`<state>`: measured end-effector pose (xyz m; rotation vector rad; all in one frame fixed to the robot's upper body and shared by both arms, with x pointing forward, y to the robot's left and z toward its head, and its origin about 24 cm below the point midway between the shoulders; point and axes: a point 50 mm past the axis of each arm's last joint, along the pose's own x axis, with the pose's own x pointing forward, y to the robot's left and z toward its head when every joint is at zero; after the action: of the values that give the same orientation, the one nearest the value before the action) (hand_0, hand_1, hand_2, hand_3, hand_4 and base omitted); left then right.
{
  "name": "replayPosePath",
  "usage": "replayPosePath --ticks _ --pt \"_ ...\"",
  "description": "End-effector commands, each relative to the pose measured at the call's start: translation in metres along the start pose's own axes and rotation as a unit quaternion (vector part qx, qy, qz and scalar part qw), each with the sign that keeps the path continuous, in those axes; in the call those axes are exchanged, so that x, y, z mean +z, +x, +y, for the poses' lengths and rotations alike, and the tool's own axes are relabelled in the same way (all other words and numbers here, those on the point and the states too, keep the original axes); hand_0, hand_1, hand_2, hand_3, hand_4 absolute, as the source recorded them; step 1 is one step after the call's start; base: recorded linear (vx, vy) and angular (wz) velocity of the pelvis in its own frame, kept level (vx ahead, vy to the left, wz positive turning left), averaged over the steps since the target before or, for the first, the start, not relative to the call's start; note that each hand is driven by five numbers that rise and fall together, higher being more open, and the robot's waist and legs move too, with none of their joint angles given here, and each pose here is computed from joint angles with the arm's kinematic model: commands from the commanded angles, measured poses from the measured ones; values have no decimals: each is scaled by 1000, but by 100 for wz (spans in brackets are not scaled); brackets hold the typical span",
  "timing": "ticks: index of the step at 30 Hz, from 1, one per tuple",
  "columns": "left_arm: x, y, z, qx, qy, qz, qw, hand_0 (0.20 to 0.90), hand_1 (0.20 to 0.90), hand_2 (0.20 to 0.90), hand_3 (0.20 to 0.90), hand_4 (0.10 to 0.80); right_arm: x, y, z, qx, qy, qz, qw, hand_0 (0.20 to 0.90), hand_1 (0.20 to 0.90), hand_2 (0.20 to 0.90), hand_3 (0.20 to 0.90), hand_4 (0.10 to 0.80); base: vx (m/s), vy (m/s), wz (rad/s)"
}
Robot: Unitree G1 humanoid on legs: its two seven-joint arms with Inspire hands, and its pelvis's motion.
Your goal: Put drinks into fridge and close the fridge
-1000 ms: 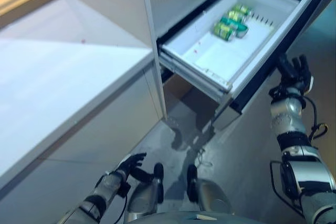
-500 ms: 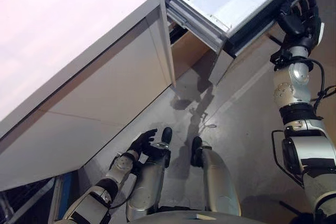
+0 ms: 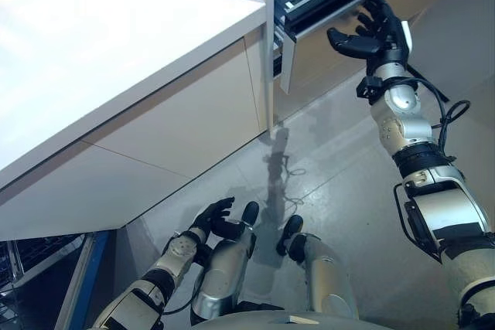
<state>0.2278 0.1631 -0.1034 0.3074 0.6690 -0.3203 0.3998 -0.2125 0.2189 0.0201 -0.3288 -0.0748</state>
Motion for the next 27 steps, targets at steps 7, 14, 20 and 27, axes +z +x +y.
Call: replayPosePath --ticks 7,14,20,27 --pt "-66 -31 6 -12 70 103 992 900 900 900 900 800 42 13 24 50 4 -80 996 900 900 900 900 800 -3 -34 19" --pt "-74 -33 6 -8 21 131 991 900 900 900 900 800 -20 -11 1 40 57 23 997 900 900 900 900 800 -16 -14 -22" --pt "-85 -37 0 4 -47 150 988 900 900 900 900 800 -102 -68 -16 24 73 159 984 900 900 900 900 800 20 -29 -24" --pt "-101 -44 -8 13 -120 172 978 900 900 900 900 800 -200 -184 -28 4 77 353 932 900 900 900 900 800 9 -53 -15"
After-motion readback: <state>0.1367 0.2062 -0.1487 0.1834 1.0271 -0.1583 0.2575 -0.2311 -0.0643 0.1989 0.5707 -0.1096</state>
